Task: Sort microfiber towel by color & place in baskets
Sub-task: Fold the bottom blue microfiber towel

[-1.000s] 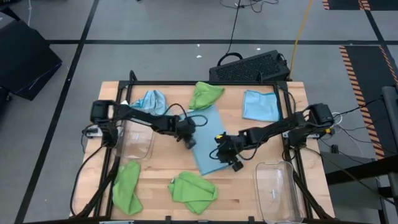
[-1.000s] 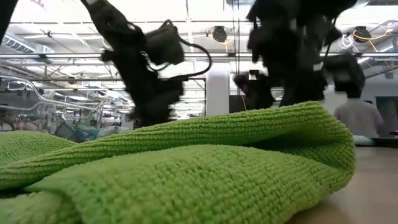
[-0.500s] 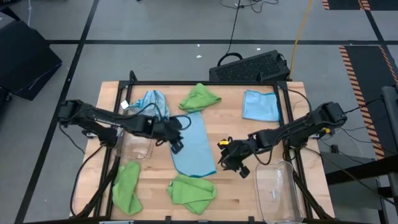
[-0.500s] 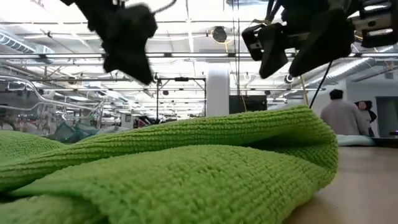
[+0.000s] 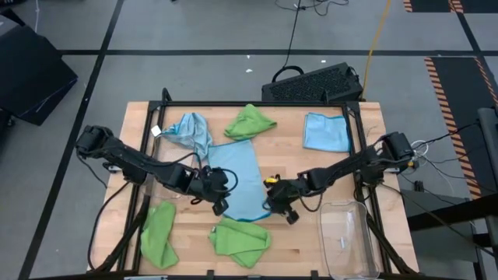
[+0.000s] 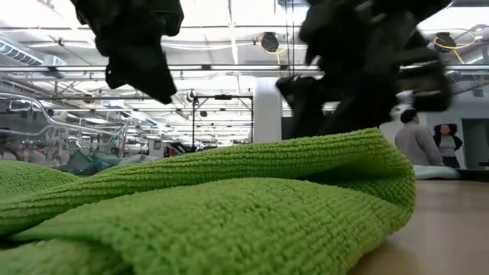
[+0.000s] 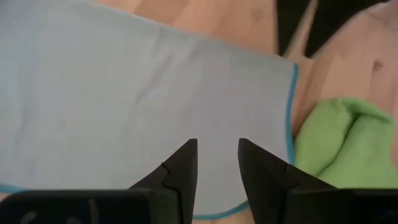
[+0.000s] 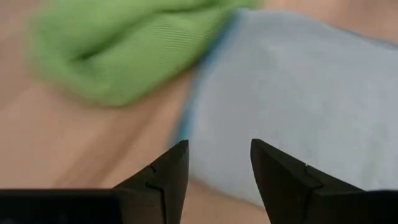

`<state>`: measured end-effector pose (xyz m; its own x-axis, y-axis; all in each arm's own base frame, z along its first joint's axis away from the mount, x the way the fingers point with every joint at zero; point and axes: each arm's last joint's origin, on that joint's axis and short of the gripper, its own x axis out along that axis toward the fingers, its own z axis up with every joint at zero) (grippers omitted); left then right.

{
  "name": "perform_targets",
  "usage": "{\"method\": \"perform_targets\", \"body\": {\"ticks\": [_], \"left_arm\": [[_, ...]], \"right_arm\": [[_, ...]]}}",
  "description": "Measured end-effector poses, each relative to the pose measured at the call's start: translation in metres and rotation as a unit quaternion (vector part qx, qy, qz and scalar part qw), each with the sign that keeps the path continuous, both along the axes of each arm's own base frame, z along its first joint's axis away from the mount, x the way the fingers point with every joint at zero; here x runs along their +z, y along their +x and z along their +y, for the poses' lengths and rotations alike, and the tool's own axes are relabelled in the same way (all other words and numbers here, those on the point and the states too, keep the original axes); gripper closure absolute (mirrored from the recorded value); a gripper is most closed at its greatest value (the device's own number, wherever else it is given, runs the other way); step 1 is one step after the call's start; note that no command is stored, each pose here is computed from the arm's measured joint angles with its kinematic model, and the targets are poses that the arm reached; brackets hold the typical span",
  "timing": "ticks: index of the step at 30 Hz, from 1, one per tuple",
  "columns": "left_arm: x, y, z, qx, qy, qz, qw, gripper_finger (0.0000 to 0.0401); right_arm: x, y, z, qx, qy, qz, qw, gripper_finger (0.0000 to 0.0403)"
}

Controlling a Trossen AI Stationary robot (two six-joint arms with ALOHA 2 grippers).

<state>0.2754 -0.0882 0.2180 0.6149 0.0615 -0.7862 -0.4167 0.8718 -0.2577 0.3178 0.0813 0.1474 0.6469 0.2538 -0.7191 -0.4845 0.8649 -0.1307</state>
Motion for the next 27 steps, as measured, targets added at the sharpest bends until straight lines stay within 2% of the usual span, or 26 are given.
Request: {"method": "perform_targets", "body": {"ticks": [5,8,10,14,18,22,24,27], "left_arm": [[-0.001,-0.002,-0.001,-0.022,0.018,0.011,1.0,0.0284],[-0.002,-0.004,0.0,-0.013,0.026,0.021,0.999,0.0283],[-0.003,-0.005,0.0,-0.009,0.023,0.026,0.999,0.0283],[-0.004,-0.007,-0.004,-0.018,0.018,0.034,0.999,0.0274],[-0.004,-0.009,-0.007,-0.015,0.033,0.03,0.999,0.0242],[-0.002,-0.007,-0.007,-0.01,0.038,0.017,0.999,0.0213],[-0.001,-0.005,-0.008,-0.009,0.033,0.004,0.999,0.0206],[0.002,-0.002,-0.01,-0.018,0.031,-0.019,0.999,0.0202]], "right_arm": [[-0.012,0.024,-0.027,-0.118,0.053,-0.038,0.991,0.0238],[-0.03,0.029,-0.04,-0.167,0.079,-0.016,0.983,0.0238],[-0.04,0.026,-0.046,-0.179,0.063,0.016,0.982,0.0238],[-0.047,0.017,-0.061,-0.188,-0.018,0.068,0.98,0.0238],[-0.042,0.01,-0.089,-0.214,-0.072,0.09,0.97,0.0238],[-0.028,0.003,-0.11,-0.235,-0.087,0.086,0.964,0.0238],[-0.017,-0.003,-0.113,-0.222,-0.098,0.081,0.967,0.0238],[0.008,-0.011,-0.104,-0.153,-0.1,0.043,0.982,0.0238]]}}
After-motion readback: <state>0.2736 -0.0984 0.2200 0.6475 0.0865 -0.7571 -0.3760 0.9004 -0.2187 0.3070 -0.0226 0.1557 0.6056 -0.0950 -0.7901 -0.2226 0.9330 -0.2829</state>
